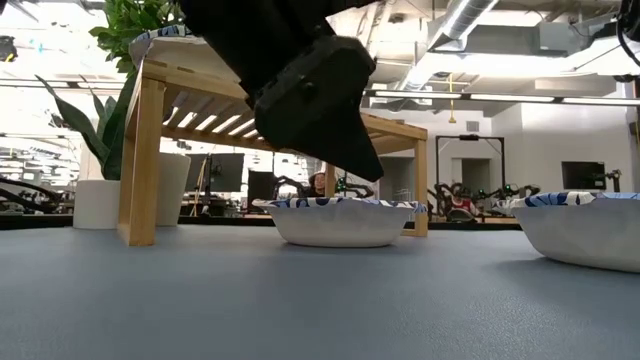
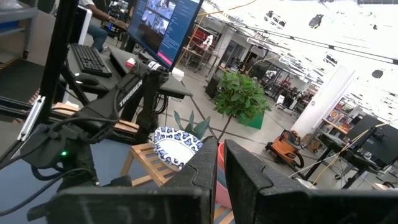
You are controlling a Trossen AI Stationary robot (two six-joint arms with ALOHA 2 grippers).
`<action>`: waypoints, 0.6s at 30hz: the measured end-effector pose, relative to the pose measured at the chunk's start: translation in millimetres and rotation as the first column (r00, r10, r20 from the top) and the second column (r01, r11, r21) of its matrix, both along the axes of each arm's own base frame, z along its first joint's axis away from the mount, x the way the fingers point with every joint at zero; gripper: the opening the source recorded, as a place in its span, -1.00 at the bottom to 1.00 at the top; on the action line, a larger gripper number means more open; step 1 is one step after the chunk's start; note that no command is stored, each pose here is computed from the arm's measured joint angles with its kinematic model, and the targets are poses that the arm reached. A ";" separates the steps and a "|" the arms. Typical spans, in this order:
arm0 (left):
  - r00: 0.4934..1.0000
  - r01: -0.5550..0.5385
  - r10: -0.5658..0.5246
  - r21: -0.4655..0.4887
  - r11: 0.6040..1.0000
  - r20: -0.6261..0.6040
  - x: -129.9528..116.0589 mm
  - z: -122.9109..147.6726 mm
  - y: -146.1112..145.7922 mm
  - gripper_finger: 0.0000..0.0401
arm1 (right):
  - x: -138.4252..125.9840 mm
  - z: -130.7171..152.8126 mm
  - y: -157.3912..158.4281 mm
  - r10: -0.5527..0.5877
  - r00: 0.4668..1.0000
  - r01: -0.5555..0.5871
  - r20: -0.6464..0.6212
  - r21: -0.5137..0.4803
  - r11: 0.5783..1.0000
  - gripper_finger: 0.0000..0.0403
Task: Place and stack bowls onto a shelf
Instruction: Stack the white patterned bowl on top of the other white patterned bowls on the shelf
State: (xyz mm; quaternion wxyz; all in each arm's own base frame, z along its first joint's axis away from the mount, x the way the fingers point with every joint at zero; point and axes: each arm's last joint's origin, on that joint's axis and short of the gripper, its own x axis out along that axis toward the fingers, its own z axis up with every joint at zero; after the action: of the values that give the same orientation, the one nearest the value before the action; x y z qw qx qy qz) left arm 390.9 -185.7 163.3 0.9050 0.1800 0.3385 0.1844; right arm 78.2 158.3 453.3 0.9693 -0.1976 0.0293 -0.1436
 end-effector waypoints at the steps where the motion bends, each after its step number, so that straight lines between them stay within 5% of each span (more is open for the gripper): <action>1: 1.000 -0.002 0.002 0.000 1.000 -0.001 0.2 -0.1 0.7 0.08 | 0.0 0.0 0.0 0.000 1.000 0.000 0.000 0.000 1.000 -0.72; 18: 0.996 -0.045 0.047 0.018 0.999 -0.082 -7.9 -6.1 6.4 0.08 | 0.0 -0.1 0.0 0.000 1.000 0.000 0.000 -0.001 1.000 -0.72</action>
State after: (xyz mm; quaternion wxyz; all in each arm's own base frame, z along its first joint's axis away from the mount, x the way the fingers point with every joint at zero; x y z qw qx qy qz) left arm 383.1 -179.3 157.2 0.8843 0.1868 0.3783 0.2002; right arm 78.2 158.3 453.2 0.9692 -0.1981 0.0293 -0.1436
